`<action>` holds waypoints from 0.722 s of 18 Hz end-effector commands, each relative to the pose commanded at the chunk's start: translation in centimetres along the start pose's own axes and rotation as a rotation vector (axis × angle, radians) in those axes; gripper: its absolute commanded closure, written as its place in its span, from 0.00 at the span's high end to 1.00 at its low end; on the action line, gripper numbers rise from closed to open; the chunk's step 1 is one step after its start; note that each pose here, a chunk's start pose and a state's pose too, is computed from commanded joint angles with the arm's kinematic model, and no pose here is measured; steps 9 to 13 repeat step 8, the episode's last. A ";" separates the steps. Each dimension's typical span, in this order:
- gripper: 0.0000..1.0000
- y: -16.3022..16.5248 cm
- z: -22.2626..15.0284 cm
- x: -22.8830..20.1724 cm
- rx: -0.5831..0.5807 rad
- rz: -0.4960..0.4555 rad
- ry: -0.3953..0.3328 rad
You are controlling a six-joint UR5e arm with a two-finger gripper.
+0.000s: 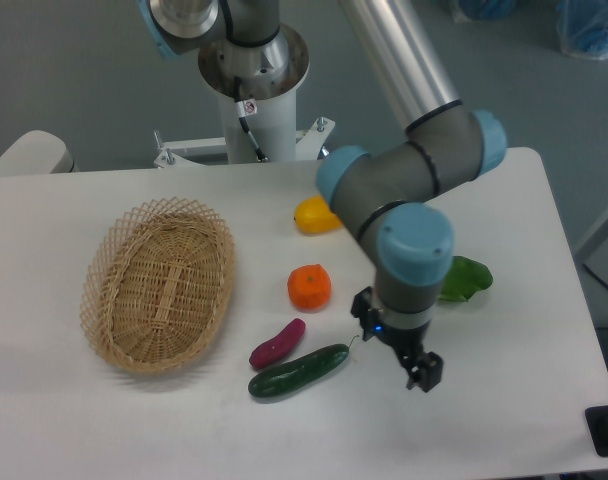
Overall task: Place the cucumber on the table
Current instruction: 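Lift the open gripper away from the cucumber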
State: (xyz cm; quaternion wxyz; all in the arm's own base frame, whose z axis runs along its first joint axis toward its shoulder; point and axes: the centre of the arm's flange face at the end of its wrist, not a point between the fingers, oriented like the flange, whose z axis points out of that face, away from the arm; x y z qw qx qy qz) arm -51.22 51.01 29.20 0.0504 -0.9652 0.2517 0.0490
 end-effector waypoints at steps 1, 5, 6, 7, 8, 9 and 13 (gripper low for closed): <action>1.00 0.1 0.0 -0.1 -0.004 0.002 -0.005; 1.00 0.3 0.3 -0.2 -0.036 0.042 -0.007; 1.00 0.4 0.3 -0.2 -0.055 0.045 -0.006; 1.00 0.5 0.4 -0.1 -0.058 0.044 -0.005; 1.00 0.5 0.4 -0.2 -0.059 0.045 -0.007; 1.00 0.5 0.4 -0.2 -0.059 0.045 -0.007; 1.00 0.5 0.4 -0.2 -0.059 0.045 -0.007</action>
